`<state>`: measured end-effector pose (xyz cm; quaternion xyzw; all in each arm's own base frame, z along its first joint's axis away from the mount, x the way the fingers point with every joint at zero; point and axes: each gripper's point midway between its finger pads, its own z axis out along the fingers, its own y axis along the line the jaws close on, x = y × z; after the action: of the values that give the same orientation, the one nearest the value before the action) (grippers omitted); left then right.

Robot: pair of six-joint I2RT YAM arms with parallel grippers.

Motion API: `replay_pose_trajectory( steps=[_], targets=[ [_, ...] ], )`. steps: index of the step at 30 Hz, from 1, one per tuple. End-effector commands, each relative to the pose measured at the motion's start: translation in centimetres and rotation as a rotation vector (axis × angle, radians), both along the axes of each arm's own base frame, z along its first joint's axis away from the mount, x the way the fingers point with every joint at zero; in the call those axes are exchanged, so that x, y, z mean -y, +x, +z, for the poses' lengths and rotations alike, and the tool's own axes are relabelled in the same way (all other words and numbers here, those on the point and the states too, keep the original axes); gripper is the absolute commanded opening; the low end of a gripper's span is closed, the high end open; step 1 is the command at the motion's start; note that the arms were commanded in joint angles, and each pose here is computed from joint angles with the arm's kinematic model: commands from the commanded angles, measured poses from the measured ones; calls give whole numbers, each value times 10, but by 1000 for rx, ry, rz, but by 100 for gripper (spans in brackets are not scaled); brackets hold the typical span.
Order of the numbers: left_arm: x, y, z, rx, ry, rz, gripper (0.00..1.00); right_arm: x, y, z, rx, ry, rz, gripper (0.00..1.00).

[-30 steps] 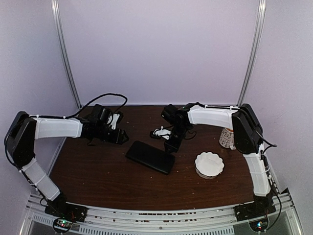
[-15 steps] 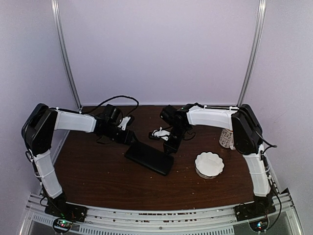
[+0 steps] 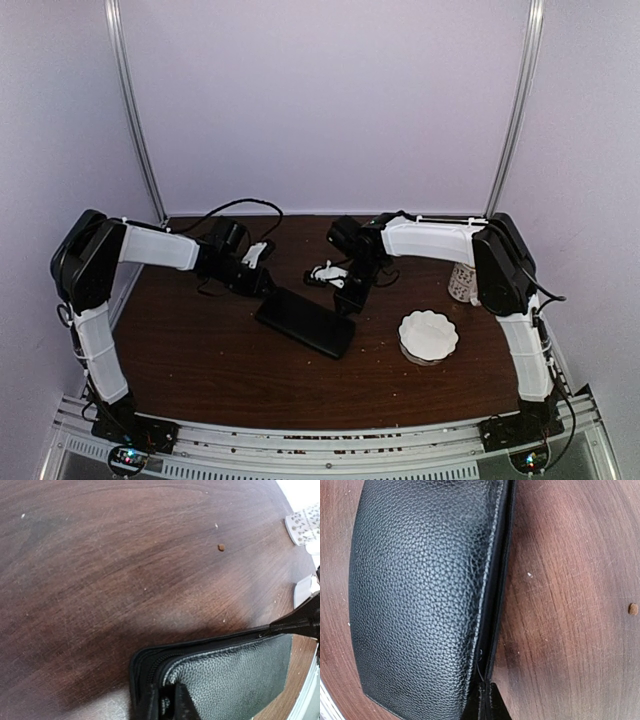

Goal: Sort the hair-cutting tools

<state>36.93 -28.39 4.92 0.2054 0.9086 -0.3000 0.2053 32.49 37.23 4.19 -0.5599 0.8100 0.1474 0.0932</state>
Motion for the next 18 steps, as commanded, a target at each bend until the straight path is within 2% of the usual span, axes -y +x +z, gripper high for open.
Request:
replay_pose_trajectory(
  steps=[1,3,18],
  targets=[
    [0,-1,5,22,-15,-1,3,-9,-11,-6,-21,17,36,0],
    [-3,-3,4,20,-15,6,0,-6,-11,-7,-20,14,35,0],
    [-59,-15,-15,2,47,171,0,37,20,-13,-24,6,-101,0]
  ],
)
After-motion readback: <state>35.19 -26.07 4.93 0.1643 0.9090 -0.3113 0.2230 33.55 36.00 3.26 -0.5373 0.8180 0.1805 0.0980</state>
